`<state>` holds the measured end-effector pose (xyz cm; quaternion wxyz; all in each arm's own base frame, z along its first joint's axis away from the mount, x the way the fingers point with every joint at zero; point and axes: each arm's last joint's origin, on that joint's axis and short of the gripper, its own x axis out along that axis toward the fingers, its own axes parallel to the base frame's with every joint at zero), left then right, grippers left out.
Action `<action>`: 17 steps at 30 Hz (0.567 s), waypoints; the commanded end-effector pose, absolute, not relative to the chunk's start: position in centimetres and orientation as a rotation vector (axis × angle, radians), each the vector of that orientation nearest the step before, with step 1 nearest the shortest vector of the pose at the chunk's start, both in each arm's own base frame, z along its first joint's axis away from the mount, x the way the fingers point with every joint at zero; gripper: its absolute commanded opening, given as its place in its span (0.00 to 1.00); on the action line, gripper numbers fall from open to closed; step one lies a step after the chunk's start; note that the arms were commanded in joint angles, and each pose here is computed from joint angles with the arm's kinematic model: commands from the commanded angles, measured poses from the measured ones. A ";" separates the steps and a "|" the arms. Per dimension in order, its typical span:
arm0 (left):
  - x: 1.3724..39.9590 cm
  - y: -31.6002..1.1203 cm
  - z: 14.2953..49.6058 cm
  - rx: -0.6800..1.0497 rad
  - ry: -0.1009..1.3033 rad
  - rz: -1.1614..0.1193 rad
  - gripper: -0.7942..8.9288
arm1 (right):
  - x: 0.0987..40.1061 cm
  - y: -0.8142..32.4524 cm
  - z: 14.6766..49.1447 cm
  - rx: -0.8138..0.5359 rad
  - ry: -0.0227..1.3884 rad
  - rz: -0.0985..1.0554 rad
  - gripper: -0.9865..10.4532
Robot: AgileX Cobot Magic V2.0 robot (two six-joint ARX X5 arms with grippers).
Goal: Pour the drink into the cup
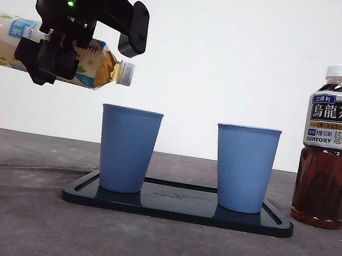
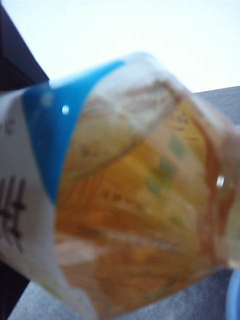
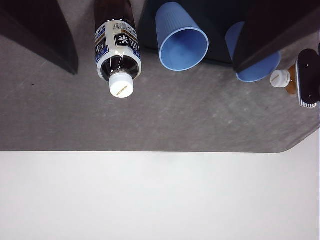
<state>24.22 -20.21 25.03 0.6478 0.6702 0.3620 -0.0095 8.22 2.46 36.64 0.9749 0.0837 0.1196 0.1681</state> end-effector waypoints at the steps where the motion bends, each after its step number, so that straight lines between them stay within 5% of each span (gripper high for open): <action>1: 24.4 -20.9 25.8 1.526 0.788 0.011 0.34 | 8.1 2.5 37.2 0.163 0.218 0.349 0.52; 17: 24.4 -20.9 25.8 1.509 0.786 0.019 0.34 | 8.1 2.5 37.2 0.163 0.226 0.348 0.52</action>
